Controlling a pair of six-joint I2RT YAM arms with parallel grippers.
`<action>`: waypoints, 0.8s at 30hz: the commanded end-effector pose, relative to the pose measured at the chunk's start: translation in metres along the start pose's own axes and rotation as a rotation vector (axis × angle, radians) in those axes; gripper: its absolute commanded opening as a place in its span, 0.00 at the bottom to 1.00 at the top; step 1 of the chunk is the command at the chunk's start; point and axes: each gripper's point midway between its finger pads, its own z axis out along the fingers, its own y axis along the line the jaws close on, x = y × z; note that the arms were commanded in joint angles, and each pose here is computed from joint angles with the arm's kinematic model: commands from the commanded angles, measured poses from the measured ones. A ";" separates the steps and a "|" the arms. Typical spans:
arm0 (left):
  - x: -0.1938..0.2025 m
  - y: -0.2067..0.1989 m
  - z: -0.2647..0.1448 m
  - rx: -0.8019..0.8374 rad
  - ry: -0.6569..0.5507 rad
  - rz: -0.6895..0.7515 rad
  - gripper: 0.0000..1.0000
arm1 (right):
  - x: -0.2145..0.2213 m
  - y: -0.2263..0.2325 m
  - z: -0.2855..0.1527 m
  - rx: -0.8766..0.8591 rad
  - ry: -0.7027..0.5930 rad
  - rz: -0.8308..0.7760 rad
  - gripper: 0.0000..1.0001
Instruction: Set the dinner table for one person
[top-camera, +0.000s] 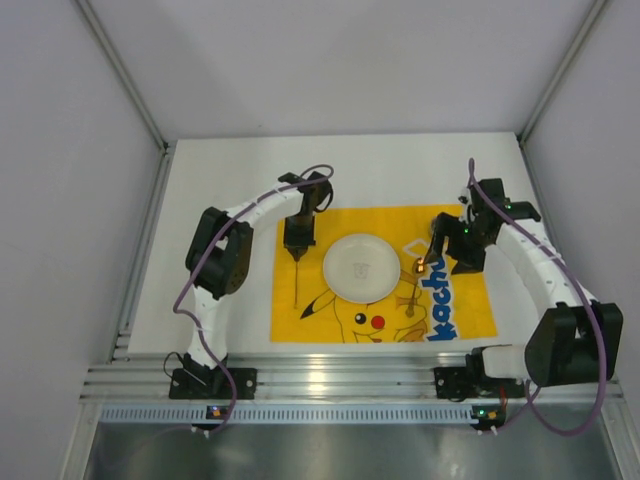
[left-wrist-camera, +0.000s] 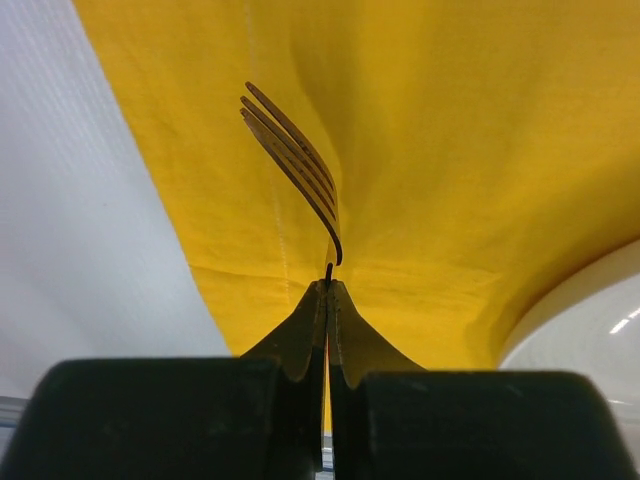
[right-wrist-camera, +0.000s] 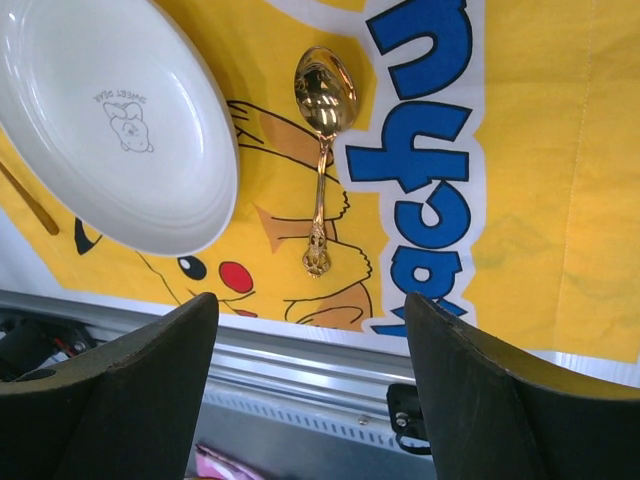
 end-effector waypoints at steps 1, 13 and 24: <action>0.001 0.020 -0.009 -0.090 -0.025 -0.002 0.00 | 0.004 0.001 -0.010 -0.001 -0.031 0.002 0.76; -0.006 -0.011 -0.032 0.039 -0.067 -0.006 0.98 | 0.016 -0.008 -0.023 0.039 -0.050 0.005 0.79; -0.065 -0.002 -0.125 0.098 -0.376 0.021 0.98 | -0.019 0.026 -0.067 -0.081 -0.234 -0.087 0.86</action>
